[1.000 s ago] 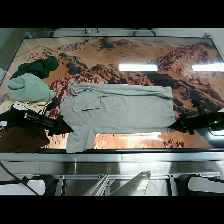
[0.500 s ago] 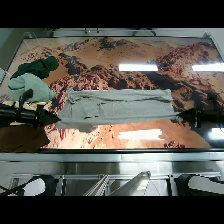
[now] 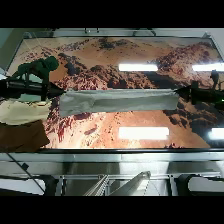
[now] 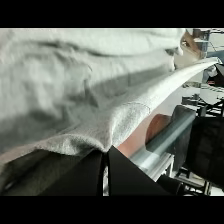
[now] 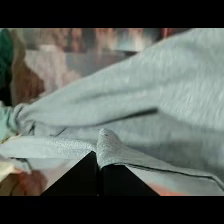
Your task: Fold the shirts.
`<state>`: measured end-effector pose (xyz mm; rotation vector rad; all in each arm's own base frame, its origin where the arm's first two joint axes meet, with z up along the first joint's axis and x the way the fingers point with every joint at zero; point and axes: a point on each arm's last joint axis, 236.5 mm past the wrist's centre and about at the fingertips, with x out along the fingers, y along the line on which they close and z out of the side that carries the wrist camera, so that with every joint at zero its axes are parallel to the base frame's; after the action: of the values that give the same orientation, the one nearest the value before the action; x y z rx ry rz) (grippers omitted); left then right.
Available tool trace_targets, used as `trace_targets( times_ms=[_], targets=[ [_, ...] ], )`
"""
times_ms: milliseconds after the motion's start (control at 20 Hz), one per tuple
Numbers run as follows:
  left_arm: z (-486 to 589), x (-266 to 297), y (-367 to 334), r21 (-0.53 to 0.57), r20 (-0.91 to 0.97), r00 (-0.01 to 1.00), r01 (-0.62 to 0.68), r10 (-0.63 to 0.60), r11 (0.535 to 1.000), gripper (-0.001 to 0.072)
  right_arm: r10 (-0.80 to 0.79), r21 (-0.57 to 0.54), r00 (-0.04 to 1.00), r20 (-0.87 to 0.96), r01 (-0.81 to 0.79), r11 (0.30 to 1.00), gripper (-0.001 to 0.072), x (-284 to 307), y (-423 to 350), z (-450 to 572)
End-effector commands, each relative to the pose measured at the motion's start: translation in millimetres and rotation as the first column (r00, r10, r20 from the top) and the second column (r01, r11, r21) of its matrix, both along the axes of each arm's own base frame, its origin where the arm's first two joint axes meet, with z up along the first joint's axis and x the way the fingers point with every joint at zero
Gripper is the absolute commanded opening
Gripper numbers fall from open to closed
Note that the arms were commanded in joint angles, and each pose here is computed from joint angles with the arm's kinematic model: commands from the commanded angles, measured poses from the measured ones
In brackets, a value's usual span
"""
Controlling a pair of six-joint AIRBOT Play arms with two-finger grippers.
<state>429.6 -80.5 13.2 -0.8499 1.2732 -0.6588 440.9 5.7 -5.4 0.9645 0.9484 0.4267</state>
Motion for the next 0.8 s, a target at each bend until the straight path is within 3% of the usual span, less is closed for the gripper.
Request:
trace_targets(
  times_ms=[0,150,200,250,300,350,400,500,600,750],
  targets=[
    [-38,37,-13,-0.014,-0.043,0.999,0.023,-0.024,1.0,0.0018,-0.034,-0.055,0.999,-0.023,0.033,0.998,0.0014,35,-2,-41],
    [-64,47,-15,-0.033,-0.09,0.994,0.055,-0.057,0.998,0.002,-0.011,-0.069,0.996,-0.093,0.004,0.998,0.0013,31,-4,-79],
    [-67,47,-16,-0.046,-0.111,0.991,0.066,-0.071,0.997,0.0063,0.004,-0.089,0.994,-0.111,-0.014,0.996,0.0014,26,-6,-88],
    [-68,48,-15,-0.054,-0.133,0.989,0.065,-0.072,0.996,0.0271,0.029,-0.132,0.991,-0.128,-0.046,0.99,0.0015,19,-9,-96],
    [-65,49,-13,-0.063,-0.142,0.987,0.072,-0.08,0.995,0.0296,0.068,-0.177,0.987,-0.145,-0.093,0.98,0.0114,12,-13,-102],
    [-59,48,-10,-0.07,-0.142,0.985,0.085,-0.095,0.994,0.0296,0.12,-0.219,0.979,-0.162,-0.155,0.963,0.0337,4,-17,-104],
    [-51,49,-7,-0.075,-0.142,0.985,0.09,-0.1,0.993,0.0296,0.179,-0.268,0.966,-0.184,-0.225,0.937,0.046,-4,-25,-103],
    [-27,52,3,-0.077,-0.135,0.985,0.094,-0.104,0.993,0.0296,0.209,-0.365,0.946,-0.247,-0.291,0.885,0.0469,-9,-55,-96],
    [-5,62,10,-0.061,-0.102,0.99,0.088,-0.094,0.994,0.0296,0.15,-0.404,0.951,-0.269,-0.253,0.879,0.0677,-3,-75,-89],
    [12,69,-3,-0.041,-0.056,0.992,0.114,-0.116,0.993,0.0295,0.143,-0.353,0.948,-0.285,-0.242,0.904,0.0668,-1,-66,-96]
  ],
)
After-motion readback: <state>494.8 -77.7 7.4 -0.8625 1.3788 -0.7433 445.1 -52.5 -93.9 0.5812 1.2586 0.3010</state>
